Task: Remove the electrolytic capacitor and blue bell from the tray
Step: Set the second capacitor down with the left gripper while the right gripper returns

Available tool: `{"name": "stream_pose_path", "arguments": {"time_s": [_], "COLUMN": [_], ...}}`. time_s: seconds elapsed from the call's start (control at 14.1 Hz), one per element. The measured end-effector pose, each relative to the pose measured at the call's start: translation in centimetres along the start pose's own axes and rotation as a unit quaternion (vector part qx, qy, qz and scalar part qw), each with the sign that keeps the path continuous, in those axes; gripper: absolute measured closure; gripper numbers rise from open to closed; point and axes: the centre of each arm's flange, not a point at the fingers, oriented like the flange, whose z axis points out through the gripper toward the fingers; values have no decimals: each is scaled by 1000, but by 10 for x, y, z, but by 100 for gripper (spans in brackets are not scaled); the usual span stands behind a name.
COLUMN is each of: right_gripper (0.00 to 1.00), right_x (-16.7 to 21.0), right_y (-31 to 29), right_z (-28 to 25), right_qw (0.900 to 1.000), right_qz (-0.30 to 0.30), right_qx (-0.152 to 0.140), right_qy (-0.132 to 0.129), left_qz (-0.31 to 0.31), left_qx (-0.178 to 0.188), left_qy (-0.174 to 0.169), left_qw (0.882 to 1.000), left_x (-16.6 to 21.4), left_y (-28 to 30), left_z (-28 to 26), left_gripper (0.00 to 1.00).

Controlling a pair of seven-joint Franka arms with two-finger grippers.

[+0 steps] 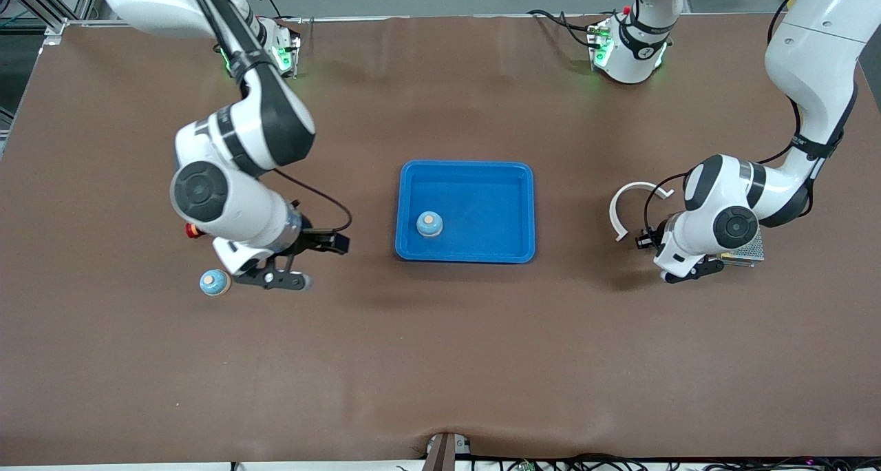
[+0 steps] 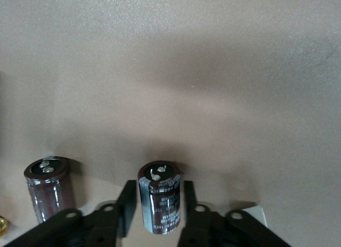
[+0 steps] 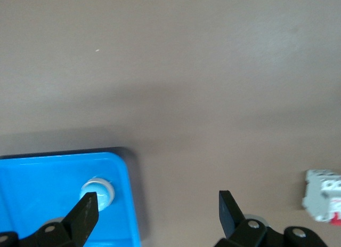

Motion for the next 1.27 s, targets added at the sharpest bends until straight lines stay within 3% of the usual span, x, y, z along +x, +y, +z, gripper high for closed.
{"name": "stream_pose_path", "arguments": {"time_s": [0.35, 0.78, 1.27], "right_gripper": [0, 0, 0], "right_x": [-44, -63, -72], "right_y": [-68, -108, -123], "right_z": [16, 69, 131], "right_qw": [1000, 999, 999], "right_qz": [19, 33, 9], "right_qx": [12, 14, -3], "right_qy": [19, 32, 42], "left_qz": [-7, -17, -15], "left_qx": [-5, 7, 18], "left_qy": [16, 50, 90], "left_qw": [1000, 999, 996], "left_x": [8, 20, 12], "left_y": [-1, -6, 1], "left_z": [-14, -80, -151], "left_gripper": [2, 0, 0]}}
